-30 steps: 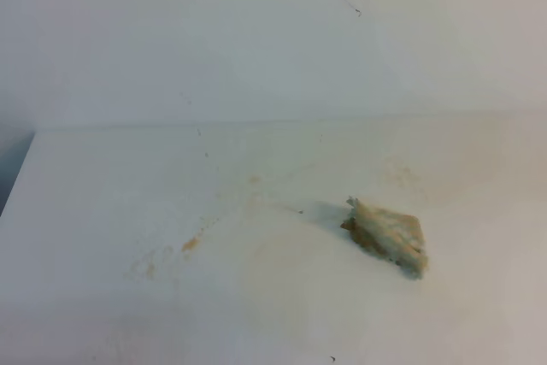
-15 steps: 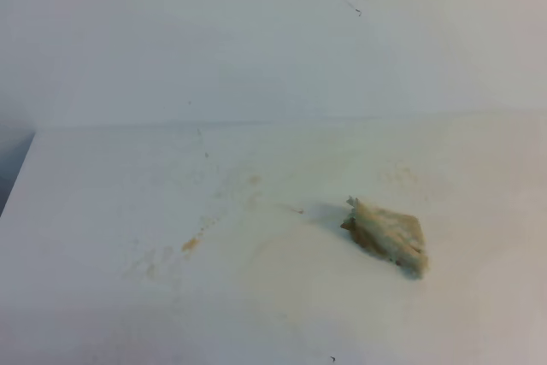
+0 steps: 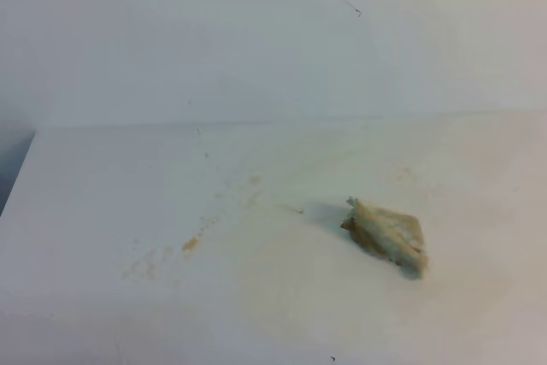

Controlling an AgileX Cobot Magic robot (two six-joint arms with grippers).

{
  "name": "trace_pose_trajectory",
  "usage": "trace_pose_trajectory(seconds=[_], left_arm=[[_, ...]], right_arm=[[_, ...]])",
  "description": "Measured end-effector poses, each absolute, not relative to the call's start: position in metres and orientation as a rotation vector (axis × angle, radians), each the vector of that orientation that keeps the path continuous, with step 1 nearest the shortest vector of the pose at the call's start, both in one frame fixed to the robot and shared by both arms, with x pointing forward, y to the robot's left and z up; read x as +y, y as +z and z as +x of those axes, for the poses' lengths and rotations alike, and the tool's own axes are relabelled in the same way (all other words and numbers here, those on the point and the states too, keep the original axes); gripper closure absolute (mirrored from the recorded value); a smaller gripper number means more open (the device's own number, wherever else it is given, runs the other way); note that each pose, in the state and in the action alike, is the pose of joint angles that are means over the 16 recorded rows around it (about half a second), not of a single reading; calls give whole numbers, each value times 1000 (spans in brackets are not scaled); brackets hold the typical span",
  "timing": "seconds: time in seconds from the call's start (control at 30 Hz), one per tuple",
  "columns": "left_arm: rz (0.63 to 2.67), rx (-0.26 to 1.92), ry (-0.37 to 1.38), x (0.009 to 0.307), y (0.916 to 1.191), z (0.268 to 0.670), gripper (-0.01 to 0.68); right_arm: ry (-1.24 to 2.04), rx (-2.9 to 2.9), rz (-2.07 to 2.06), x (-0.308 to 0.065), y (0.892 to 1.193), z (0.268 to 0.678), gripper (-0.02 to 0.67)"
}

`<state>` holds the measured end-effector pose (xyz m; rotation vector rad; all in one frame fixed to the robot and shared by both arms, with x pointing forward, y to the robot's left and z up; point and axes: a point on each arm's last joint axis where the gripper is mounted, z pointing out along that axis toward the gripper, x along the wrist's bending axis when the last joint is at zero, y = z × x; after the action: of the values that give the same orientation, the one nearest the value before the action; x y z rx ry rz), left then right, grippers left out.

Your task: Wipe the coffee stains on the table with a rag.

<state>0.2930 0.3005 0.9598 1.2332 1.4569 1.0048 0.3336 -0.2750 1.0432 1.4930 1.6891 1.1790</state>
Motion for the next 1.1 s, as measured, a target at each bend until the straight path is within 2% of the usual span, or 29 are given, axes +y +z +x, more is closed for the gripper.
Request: trace_pose_trajectory(seconds=[0.23,0.57,1.1], left_arm=[[1233,1457,1005,300,960,293,676],[1233,1457,1005,300,960,293,676],[1234,1457,1004,300,960,293,676]], right_arm=[[1192,1441,1440,-290,1033,312,646],[1138,1119,1270,-305,992,297,646],[914,1356,1318,-304,954,293,646]])
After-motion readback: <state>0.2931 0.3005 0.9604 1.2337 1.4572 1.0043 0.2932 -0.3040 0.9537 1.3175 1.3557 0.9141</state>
